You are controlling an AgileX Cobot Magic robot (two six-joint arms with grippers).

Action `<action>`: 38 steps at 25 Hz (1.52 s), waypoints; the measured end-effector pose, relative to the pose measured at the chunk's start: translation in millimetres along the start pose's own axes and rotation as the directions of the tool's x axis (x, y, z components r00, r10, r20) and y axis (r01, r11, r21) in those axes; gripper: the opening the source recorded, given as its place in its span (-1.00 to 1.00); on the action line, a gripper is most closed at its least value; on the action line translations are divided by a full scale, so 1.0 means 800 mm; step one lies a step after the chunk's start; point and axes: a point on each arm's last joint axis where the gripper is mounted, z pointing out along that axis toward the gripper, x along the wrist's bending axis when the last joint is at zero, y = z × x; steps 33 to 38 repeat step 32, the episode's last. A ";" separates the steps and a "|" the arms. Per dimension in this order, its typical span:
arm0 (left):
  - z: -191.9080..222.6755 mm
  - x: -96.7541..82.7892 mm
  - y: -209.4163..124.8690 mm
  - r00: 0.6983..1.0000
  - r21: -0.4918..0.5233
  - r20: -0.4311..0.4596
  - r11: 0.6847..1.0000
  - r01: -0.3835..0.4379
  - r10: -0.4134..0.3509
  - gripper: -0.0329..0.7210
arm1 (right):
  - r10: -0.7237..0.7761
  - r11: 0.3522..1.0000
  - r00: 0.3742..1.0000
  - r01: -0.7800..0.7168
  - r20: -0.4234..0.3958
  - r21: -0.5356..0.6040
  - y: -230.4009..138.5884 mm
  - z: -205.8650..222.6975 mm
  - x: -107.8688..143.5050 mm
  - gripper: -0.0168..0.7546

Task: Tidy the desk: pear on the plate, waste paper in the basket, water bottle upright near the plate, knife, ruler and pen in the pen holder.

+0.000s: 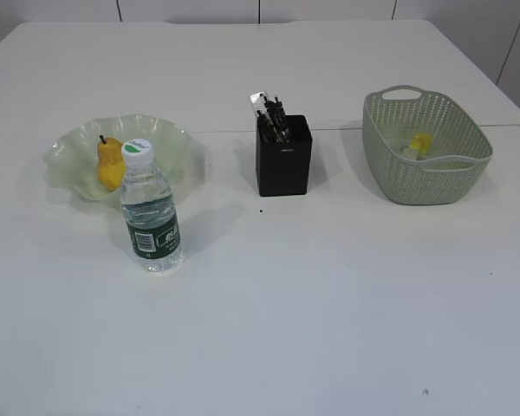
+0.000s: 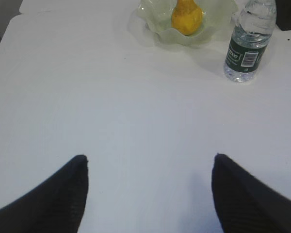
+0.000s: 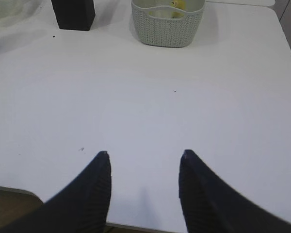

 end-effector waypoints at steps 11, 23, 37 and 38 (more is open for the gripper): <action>0.000 0.000 0.000 1.000 -0.001 0.000 1.000 0.000 0.000 0.60 | 0.061 0.998 0.993 -0.062 0.102 0.002 0.000 -0.001 0.002 -0.06; 0.000 0.000 0.000 1.000 -0.002 0.000 1.000 0.000 0.000 0.60 | 0.105 0.994 0.987 -0.106 0.120 -0.001 0.000 -0.001 0.004 -0.06; 0.000 0.000 0.000 1.000 -0.002 0.000 1.000 0.000 0.000 0.60 | 0.108 0.994 0.987 -0.108 0.119 -0.001 0.000 -0.001 0.004 -0.06; 0.000 0.000 0.000 1.000 -0.002 0.000 1.000 0.000 0.000 0.60 | 0.108 0.994 0.987 -0.108 0.119 -0.001 0.000 -0.001 0.004 -0.06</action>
